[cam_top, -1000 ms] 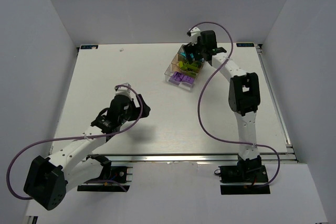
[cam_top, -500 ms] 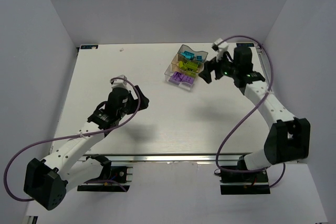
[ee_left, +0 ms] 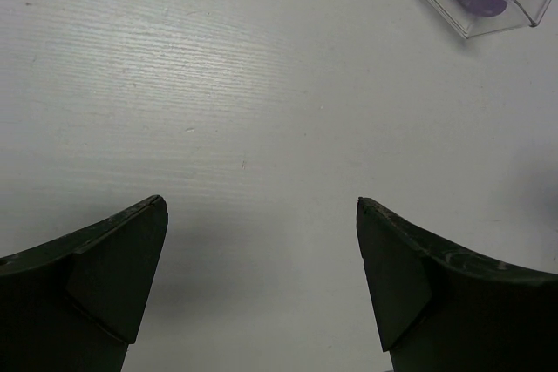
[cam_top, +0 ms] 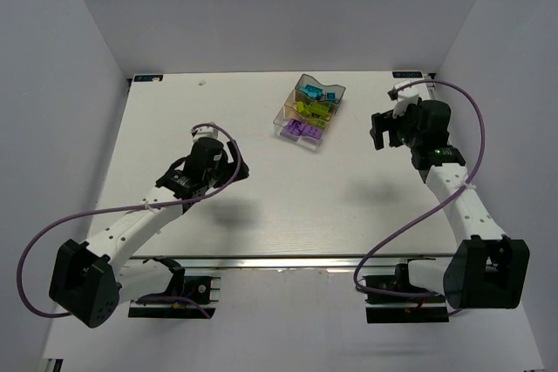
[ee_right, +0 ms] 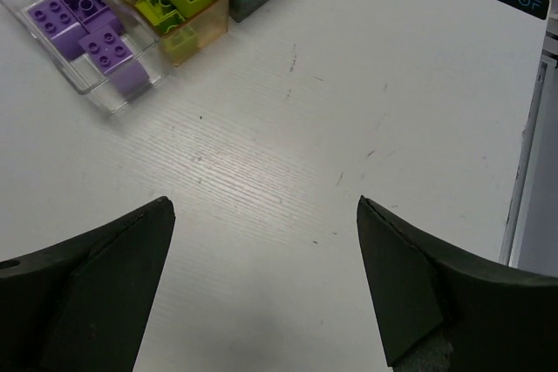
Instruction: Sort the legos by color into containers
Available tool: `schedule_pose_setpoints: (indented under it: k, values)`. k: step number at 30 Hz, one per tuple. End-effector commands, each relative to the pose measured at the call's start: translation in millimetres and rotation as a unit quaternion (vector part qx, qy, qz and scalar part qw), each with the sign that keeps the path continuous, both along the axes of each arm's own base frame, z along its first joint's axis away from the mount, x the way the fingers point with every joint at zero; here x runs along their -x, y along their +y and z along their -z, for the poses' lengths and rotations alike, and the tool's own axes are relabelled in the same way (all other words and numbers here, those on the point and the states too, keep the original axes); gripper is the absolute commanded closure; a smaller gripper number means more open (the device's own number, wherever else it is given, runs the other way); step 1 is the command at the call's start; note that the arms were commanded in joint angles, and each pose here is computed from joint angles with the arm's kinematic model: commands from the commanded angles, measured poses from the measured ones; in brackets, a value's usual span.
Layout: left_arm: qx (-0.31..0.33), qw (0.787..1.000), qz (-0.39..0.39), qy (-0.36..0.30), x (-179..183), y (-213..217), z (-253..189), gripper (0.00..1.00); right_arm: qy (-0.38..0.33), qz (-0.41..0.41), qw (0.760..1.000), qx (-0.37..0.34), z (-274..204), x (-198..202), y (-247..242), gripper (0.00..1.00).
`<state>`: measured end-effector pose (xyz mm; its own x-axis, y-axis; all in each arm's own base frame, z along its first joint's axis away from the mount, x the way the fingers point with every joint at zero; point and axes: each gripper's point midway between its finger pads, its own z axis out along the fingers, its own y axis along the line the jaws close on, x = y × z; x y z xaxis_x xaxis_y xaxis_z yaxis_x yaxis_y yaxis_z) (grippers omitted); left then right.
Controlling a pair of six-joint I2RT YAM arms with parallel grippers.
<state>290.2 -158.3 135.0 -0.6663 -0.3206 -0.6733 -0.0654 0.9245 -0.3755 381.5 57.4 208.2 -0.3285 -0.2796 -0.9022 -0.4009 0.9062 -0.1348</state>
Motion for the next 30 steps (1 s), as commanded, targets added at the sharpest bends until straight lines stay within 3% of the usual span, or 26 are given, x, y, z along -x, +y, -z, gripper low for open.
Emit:
schedule_pose_setpoints:
  k: [1, 6, 10, 11, 15, 18, 27, 30]
  values:
    - [-0.015, 1.0, -0.004, -0.024, -7, 6, -12, 0.02, -0.006, 0.027, 0.999, 0.016, -21, -16, -13, 0.11]
    - [-0.004, 0.999, 0.023, -0.03, -16, -9, -10, 0.02, 0.007, -0.014, 1.0, -0.002, -49, -22, 1, 0.11]
    - [-0.019, 0.998, 0.058, -0.026, -21, -16, -13, 0.02, 0.039, -0.004, 0.999, -0.013, -58, -24, 1, 0.11]
    - [-0.026, 0.998, 0.06, -0.016, -19, -14, -12, 0.02, 0.076, -0.005, 0.997, -0.013, -50, -16, 2, 0.11]
    - [-0.007, 0.997, 0.079, -0.022, -20, -23, -23, 0.02, 0.101, 0.017, 0.995, -0.013, -60, -21, -3, 0.11]
    - [0.015, 0.996, 0.091, -0.008, -15, -31, -19, 0.02, 0.099, 0.035, 0.994, -0.019, -64, -24, -6, 0.11]
    - [0.041, 0.995, 0.087, -0.01, -12, -35, -30, 0.02, 0.083, -0.024, 0.996, -0.038, -76, -17, 13, 0.11]
    - [0.055, 0.995, 0.078, -0.025, -11, -34, -37, 0.02, 0.062, 0.008, 0.997, -0.044, -82, -23, 6, 0.11]
